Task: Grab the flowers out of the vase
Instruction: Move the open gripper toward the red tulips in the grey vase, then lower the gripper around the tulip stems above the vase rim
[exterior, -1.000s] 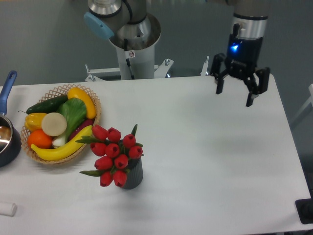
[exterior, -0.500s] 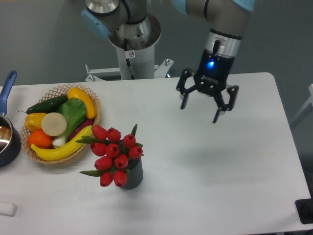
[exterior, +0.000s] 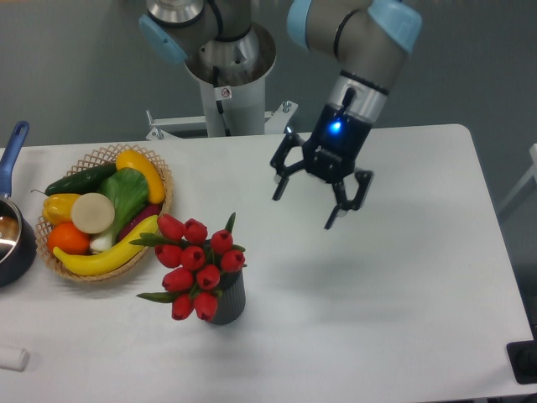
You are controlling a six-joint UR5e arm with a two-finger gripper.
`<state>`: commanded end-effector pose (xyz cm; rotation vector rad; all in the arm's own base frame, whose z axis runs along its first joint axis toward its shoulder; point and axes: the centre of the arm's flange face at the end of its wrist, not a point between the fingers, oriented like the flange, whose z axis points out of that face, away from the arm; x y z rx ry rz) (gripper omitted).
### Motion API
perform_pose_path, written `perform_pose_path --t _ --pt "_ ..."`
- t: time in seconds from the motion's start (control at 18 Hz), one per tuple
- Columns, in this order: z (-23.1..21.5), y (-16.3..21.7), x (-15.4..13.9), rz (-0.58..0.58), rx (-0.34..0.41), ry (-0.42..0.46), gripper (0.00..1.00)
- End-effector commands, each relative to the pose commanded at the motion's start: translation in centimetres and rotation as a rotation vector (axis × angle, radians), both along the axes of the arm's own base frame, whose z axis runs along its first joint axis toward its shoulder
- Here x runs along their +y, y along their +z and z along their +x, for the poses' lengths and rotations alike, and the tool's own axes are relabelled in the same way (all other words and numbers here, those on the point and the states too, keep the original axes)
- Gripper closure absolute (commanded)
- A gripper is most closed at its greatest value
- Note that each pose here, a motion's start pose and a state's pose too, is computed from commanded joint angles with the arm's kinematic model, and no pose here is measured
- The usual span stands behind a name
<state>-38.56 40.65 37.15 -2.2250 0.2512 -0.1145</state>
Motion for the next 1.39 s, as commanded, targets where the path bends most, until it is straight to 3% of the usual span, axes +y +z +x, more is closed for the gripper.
perform_pose_path --t 0.39,1.06,1.39 --pt "3.2 -1.3 2.1 -0.016 -0.053 -0.038 0.00" --pt "5.3 -2.8 7.0 0.005 -0.020 -0.130 0.00" --pt "5.6 -3.9 8.0 0.008 -0.013 -0.153 0.00"
